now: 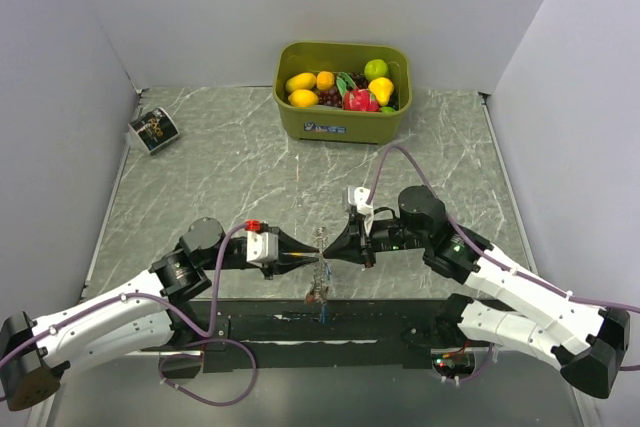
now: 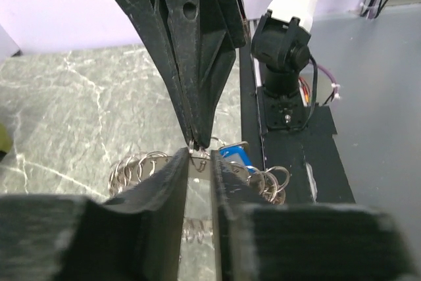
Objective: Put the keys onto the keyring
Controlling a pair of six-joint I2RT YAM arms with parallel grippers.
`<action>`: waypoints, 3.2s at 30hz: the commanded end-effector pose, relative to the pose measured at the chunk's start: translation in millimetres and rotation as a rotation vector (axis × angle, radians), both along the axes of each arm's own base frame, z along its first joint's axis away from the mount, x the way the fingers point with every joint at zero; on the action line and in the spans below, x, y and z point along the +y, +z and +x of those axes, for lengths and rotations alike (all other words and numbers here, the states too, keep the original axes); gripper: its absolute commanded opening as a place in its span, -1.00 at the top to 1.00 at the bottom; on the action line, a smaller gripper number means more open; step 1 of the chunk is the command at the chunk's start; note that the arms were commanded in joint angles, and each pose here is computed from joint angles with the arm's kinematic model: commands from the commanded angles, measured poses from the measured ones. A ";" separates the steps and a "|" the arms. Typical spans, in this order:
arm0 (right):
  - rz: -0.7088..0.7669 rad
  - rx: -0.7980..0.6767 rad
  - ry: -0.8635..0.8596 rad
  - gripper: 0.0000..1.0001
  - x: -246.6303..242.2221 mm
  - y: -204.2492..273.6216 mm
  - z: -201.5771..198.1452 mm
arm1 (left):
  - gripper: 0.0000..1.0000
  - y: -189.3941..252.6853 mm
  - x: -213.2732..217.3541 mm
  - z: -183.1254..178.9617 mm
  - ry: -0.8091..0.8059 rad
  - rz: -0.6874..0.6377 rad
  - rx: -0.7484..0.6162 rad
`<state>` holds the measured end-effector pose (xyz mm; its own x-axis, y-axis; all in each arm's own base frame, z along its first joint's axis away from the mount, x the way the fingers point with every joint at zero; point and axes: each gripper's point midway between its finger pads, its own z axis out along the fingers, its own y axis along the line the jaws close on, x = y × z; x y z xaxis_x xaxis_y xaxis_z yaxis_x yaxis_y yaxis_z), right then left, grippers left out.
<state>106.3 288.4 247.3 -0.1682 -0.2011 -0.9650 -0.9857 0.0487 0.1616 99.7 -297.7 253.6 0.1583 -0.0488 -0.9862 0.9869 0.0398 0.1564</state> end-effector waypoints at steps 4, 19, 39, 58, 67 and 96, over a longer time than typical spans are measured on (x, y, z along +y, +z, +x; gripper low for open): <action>-0.005 -0.063 -0.033 1.00 -0.5 17.0 10.7 | 0.42 10.2 -1.9 5.1 0.015 0.053 -0.024; -0.013 -0.062 -0.028 1.00 0.5 14.3 11.2 | 0.35 -3.0 -15.8 10.6 -0.005 0.110 -0.007; 0.009 -0.076 -0.068 0.49 -6.5 8.8 11.0 | 0.98 11.7 -10.9 3.9 -0.006 -0.009 -0.024; 0.003 -0.089 -0.095 -0.12 -15.7 -0.6 8.9 | 0.98 22.8 -6.3 -2.4 -0.017 -0.054 -0.029; 0.004 -0.061 -0.062 -0.05 -10.1 -3.3 6.0 | 0.98 23.7 -8.5 -5.7 -0.044 -0.050 -0.034; -0.016 -0.032 -0.043 1.00 -4.7 -15.8 7.0 | 0.98 28.5 0.9 -7.9 -0.021 -0.075 -0.060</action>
<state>109.9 281.4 224.8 -0.1781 -0.2441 -0.9533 -0.9826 0.0956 0.1591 96.8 -298.1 259.0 0.1682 -0.0471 -0.9846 0.9854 0.0348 0.1666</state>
